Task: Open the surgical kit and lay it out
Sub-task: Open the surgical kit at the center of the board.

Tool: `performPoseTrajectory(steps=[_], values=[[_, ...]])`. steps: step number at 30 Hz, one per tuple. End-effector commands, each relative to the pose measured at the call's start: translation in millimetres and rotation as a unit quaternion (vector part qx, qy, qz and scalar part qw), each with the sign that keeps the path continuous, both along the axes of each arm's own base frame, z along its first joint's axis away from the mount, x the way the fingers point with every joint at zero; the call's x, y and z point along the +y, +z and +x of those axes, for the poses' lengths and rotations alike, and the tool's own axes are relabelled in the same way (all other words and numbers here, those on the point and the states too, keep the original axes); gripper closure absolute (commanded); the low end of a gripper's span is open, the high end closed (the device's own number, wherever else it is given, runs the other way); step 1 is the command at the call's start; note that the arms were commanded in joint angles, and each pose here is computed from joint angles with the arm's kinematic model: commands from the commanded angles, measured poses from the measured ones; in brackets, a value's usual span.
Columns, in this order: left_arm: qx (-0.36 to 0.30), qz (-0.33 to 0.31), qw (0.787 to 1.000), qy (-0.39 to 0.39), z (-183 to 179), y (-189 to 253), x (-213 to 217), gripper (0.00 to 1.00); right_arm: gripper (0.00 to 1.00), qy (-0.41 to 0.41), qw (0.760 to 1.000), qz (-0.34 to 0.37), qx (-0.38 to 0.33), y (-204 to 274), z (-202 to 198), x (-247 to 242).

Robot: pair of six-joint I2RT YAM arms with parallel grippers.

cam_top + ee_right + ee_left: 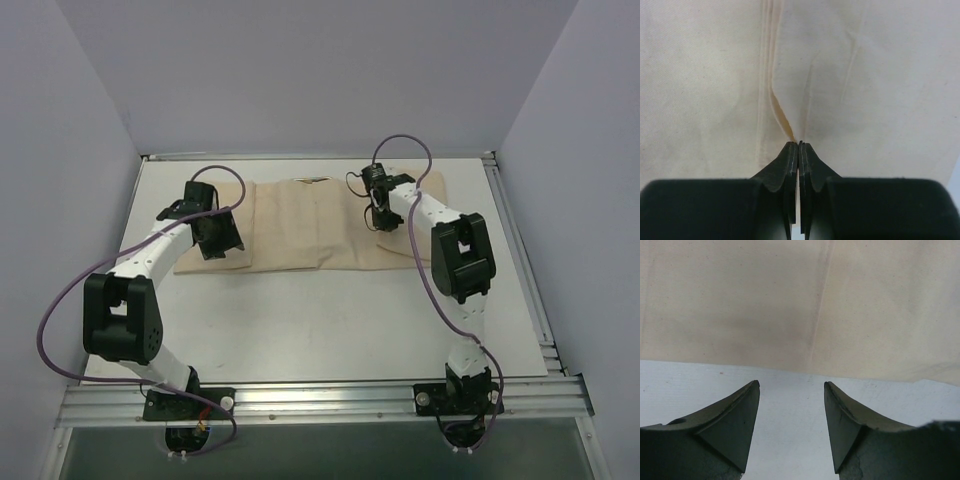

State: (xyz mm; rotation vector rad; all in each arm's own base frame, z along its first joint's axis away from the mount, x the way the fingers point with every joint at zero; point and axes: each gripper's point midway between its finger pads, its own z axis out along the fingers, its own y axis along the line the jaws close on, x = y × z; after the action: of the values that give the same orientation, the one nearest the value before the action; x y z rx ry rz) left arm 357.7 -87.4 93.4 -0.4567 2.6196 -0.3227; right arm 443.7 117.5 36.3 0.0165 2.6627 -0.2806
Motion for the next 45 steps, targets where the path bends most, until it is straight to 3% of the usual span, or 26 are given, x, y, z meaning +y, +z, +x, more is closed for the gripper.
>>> performPoseTrajectory(steps=[1,6,11,14,17,18,20,21,24,29,34,38,45], values=[[-0.02,0.004,1.0,0.002,13.5,13.6,-0.7,0.37,1.0,-0.044,0.998,-0.037,-0.04,47.2,10.1,-37.2],[-0.022,0.007,1.0,0.001,16.3,15.1,0.5,0.37,1.0,-0.131,0.987,-0.062,-0.065,82.2,2.9,-124.5],[-0.014,0.012,1.0,-0.001,17.0,18.8,1.5,0.37,1.0,-0.291,0.947,-0.125,-0.061,102.9,-38.7,-259.7],[-0.021,0.007,1.0,-0.005,19.4,26.2,-1.6,0.37,1.0,-0.353,0.923,-0.134,-0.068,115.8,-62.6,-308.6],[-0.02,0.003,1.0,-0.008,19.6,27.6,-4.6,0.37,0.93,-0.364,0.919,-0.139,-0.063,117.7,-65.2,-315.6],[-0.016,0.002,1.0,-0.01,18.7,26.9,-5.8,0.37,0.73,-0.366,0.919,-0.135,-0.062,119.7,-63.9,-316.0],[-0.014,0.006,1.0,-0.012,17.0,29.5,-4.9,0.37,0.54,-0.358,0.923,-0.123,-0.067,122.7,-58.3,-310.2],[-0.02,0.009,1.0,-0.012,17.2,32.4,-4.3,0.37,0.4,-0.345,0.927,-0.12,-0.081,130.4,-49.9,-300.2],[-0.027,0.011,0.999,-0.013,17.0,31.5,-4.0,0.37,0.28,-0.319,0.935,-0.119,-0.097,138.9,-34.3,-280.6],[-0.033,0.016,0.999,-0.036,24.4,25.8,-15.4,0.3,0.25,-0.247,0.961,-0.049,-0.111,134.7,-1.0,-217.6],[-0.022,0.067,0.996,-0.059,32.7,14.7,-28.7,0.28,0.24,-0.18,0.967,0.135,-0.118,130.7,14.8,-130.8],[-0.009,0.104,0.992,-0.068,34.0,3.1,-34.7,0.29,0.24,-0.15,0.968,0.177,-0.095,123.1,3.1,-89.5],[0.043,0.168,0.983,-0.059,32.3,-33.5,-24.6,0.34,0.24,-0.129,0.972,0.169,-0.106,135.6,-2.6,-90.5]])
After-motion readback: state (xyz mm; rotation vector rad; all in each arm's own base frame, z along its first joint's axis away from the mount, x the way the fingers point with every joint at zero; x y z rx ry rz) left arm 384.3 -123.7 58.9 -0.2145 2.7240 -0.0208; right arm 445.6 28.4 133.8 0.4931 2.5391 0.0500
